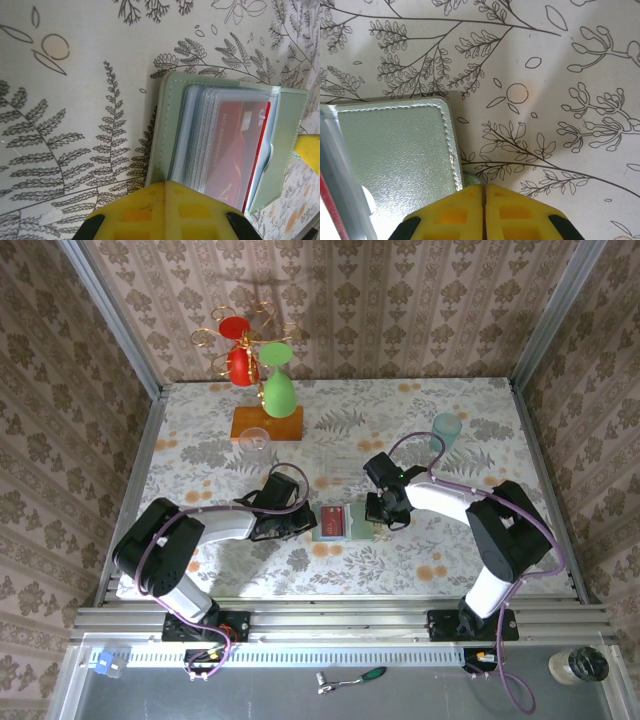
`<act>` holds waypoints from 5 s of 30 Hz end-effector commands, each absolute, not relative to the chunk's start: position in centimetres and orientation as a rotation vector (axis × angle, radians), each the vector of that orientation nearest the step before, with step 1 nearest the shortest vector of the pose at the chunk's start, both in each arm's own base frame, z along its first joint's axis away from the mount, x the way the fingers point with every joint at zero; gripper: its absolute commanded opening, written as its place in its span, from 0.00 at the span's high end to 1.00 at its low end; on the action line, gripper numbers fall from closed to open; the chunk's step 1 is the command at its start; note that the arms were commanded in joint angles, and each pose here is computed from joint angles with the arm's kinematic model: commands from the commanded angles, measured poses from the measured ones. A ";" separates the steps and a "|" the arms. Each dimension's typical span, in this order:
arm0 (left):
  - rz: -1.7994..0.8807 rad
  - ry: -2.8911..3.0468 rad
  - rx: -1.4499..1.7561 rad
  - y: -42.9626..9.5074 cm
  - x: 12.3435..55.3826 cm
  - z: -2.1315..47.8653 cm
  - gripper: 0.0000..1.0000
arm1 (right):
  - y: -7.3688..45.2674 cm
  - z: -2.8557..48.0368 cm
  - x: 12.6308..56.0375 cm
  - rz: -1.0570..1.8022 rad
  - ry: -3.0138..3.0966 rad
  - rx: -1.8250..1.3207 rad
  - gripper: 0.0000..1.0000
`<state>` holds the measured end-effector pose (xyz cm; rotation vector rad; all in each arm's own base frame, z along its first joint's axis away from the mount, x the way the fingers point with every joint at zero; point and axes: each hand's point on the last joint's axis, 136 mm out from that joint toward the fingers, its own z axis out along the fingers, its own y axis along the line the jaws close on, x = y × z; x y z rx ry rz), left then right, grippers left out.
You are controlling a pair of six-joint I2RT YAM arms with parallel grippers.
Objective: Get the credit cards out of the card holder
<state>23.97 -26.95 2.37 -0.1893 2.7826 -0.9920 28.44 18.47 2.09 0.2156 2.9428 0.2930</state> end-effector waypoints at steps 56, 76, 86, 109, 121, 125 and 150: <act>-0.826 2.919 -0.215 -26.1 22.1 -0.1 1.00 | 11.9 1.2 26.4 0.052 2.977 0.278 0.61; -0.935 2.814 -0.152 -27.6 23.4 3.7 1.00 | 13.2 4.5 27.4 0.172 2.927 0.261 0.60; -0.915 2.784 -0.122 -27.3 23.8 5.6 0.98 | 14.4 8.0 28.2 0.280 2.870 0.243 0.60; -0.998 2.779 0.005 -30.3 24.0 6.2 0.97 | 24.4 7.6 28.6 0.841 2.851 0.160 0.74; -0.994 2.835 -0.006 -30.2 23.2 4.3 1.00 | 27.1 5.2 28.5 0.973 2.856 0.132 0.74; -0.952 2.861 -0.015 -29.7 22.9 3.6 1.00 | 27.9 4.7 28.4 1.008 2.861 0.121 0.74; -0.865 2.913 -0.033 -28.6 22.4 2.3 1.00 | 27.6 1.9 27.5 0.960 2.935 0.148 0.77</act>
